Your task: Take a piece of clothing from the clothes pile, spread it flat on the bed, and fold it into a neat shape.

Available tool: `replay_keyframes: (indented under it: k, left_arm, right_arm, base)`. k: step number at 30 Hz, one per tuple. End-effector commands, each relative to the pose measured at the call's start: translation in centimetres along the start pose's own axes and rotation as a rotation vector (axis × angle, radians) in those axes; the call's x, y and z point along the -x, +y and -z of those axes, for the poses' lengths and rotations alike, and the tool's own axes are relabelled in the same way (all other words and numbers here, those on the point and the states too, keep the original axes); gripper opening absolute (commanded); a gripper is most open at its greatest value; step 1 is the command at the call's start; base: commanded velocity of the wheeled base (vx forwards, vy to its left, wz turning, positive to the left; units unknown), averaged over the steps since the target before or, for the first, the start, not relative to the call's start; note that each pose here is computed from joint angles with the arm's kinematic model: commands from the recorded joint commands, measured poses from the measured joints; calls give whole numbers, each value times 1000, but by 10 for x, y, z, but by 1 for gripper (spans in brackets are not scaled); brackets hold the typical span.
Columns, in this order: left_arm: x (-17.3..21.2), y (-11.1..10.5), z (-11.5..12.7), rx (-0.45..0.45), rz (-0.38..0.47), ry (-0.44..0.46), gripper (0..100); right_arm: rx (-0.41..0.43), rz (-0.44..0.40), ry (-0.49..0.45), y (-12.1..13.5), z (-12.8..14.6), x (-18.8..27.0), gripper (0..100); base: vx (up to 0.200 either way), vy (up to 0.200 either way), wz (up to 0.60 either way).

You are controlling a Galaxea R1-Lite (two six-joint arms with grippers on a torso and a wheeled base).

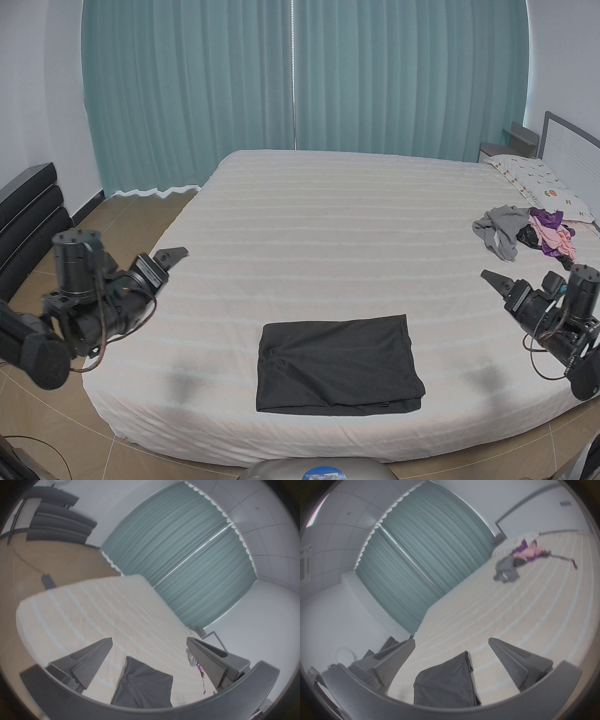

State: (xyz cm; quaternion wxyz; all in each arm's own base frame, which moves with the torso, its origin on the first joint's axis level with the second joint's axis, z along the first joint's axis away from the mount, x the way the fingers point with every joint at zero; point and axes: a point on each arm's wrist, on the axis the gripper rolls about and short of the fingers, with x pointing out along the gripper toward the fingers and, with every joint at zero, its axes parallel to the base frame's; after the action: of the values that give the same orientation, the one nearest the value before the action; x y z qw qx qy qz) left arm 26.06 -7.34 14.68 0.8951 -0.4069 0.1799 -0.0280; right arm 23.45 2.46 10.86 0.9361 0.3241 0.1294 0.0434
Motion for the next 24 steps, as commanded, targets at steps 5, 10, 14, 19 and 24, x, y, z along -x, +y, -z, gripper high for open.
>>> replay_keyframes:
  k: [5, 10, 14, 19, 24]
  left_arm:
    - [138, -8, -25, -289, 98, -376, 100]
    - [184, 11, -16, -449, 32, -517, 100]
    - [211, 21, -12, -500, -12, -544, 100]
    - [237, 34, -4, -583, -49, -544, 100]
    - [261, 49, 6, -648, -139, -570, 100]
  right_arm:
    - [258, -98, -346, 18, -19, 127, 100]
    - [380, -152, -356, 16, -6, 174, 100]
    - [453, -176, -318, 13, 7, 205, 100]
    - [500, -194, -260, 10, 18, 240, 100]
    - [579, -207, -187, 3, 28, 276, 100]
  base:
    - [0, 0, 0]
    - [0, 0, 0]
    - [0, 0, 0]
    - [0, 0, 0]
    - [0, 0, 0]
